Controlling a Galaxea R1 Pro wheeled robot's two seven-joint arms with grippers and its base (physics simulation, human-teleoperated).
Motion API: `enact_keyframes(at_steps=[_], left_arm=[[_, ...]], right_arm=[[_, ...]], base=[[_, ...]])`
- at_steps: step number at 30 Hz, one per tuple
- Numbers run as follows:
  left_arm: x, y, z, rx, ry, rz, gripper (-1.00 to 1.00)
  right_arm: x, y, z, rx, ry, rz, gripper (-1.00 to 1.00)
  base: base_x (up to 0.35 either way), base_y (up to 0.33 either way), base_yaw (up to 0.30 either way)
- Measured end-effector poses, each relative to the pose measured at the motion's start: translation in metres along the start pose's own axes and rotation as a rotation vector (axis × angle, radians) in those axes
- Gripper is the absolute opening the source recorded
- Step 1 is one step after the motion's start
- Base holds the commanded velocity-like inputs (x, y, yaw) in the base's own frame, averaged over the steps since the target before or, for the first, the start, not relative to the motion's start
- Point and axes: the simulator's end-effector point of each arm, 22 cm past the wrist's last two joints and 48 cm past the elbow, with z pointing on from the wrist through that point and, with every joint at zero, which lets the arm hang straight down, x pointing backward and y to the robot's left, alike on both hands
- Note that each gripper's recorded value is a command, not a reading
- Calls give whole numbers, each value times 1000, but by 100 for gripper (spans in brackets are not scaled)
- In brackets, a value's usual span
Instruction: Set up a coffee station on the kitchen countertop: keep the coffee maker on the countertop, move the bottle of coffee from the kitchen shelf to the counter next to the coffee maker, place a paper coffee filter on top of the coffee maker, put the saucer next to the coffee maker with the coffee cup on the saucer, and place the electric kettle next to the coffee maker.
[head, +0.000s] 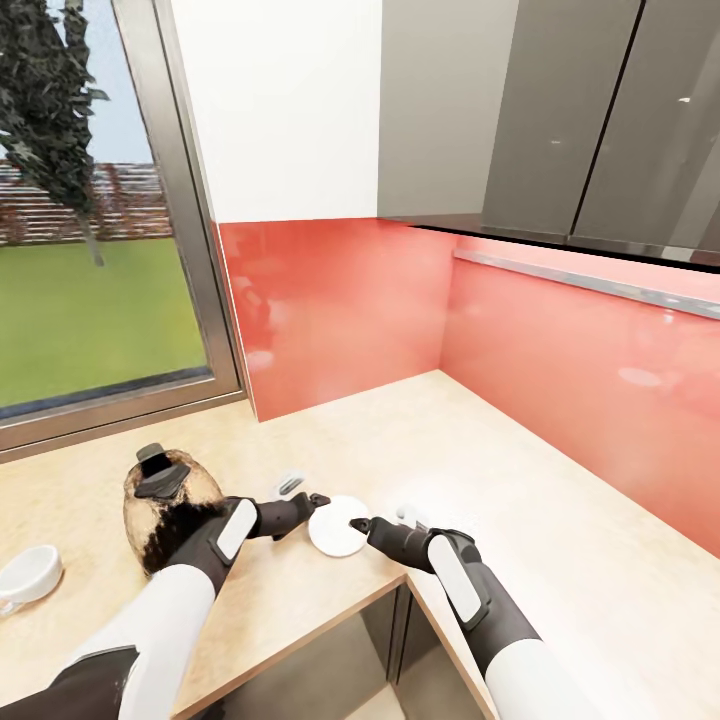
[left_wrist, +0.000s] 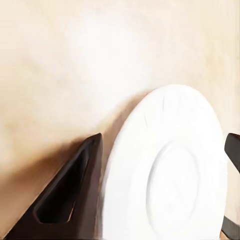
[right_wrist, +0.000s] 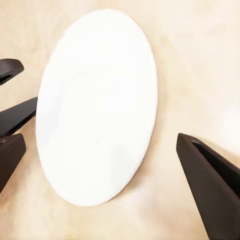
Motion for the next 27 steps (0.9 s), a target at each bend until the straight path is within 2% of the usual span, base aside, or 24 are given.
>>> enact_keyframes(at_steps=[16, 27], left_arm=[[10, -19, 7, 26, 13, 2, 100], [11, -22, 8, 30, 16, 2, 100]], right_arm=[[1, -1, 0, 2, 2, 0, 100], [1, -1, 0, 2, 2, 0, 100]], base=[[0, 0, 0], [0, 0, 0]])
